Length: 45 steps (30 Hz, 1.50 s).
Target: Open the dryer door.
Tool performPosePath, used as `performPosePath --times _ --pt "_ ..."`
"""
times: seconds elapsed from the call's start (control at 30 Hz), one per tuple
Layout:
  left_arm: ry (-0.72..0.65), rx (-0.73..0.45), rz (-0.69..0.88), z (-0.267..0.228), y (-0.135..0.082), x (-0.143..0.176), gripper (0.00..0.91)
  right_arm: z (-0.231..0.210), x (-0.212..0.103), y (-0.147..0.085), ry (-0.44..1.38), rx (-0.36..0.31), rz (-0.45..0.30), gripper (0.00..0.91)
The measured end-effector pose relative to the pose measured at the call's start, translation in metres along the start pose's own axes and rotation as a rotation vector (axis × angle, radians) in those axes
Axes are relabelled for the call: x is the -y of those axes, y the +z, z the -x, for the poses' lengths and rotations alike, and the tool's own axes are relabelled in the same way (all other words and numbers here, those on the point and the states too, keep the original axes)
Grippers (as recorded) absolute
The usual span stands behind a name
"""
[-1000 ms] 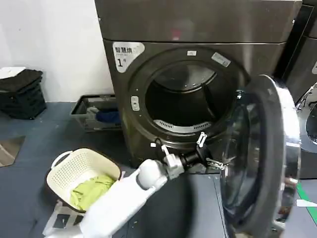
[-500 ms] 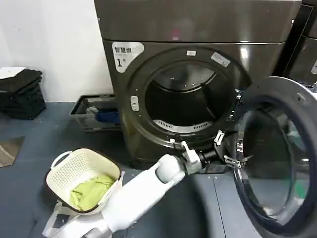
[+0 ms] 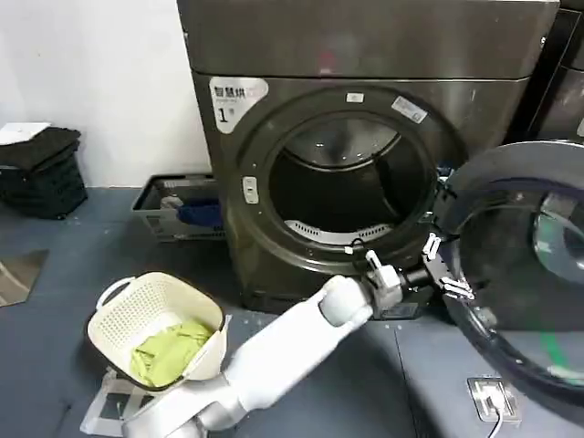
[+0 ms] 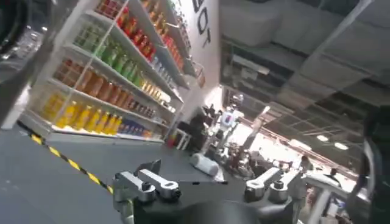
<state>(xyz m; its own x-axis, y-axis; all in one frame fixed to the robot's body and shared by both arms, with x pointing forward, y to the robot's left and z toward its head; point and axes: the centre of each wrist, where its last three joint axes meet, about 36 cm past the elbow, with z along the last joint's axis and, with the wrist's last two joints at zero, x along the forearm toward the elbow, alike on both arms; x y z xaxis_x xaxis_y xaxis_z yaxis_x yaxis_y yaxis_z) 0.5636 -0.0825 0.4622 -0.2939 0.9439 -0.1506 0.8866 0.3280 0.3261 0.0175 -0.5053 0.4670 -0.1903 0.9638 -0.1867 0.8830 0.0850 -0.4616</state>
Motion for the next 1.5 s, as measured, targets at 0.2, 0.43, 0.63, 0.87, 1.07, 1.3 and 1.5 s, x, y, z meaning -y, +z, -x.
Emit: performPosePath --times 0.2,0.43,0.63,0.87,1.07,1.3,1.5 --pt "-0.017 -0.040 0.000 -0.004 0.012 -0.009 0.907 0.003 0.006 0.004 0.047 -0.012 -0.016 0.907" --pt "-0.030 -0.071 0.000 -0.008 0.023 -0.014 0.907 0.008 0.020 0.014 0.144 -0.007 -0.083 0.907" --pt "-0.032 -0.077 0.006 -0.009 0.026 -0.017 0.907 0.011 0.035 0.023 0.182 0.003 -0.122 0.907" --pt "-0.033 -0.077 0.009 -0.008 0.025 -0.020 0.907 0.012 0.042 0.029 0.187 -0.005 -0.139 0.907" --pt "-0.031 -0.077 0.010 -0.008 0.026 -0.021 0.907 0.013 0.049 0.035 0.182 -0.016 -0.149 0.907" --pt "-0.019 -0.105 -0.029 -0.006 0.018 -0.008 0.907 0.013 0.052 0.041 0.186 -0.032 -0.161 0.907" --pt "-0.039 -0.056 -0.091 -0.003 -0.021 0.013 0.907 0.012 0.047 0.041 0.181 -0.043 -0.152 0.907"
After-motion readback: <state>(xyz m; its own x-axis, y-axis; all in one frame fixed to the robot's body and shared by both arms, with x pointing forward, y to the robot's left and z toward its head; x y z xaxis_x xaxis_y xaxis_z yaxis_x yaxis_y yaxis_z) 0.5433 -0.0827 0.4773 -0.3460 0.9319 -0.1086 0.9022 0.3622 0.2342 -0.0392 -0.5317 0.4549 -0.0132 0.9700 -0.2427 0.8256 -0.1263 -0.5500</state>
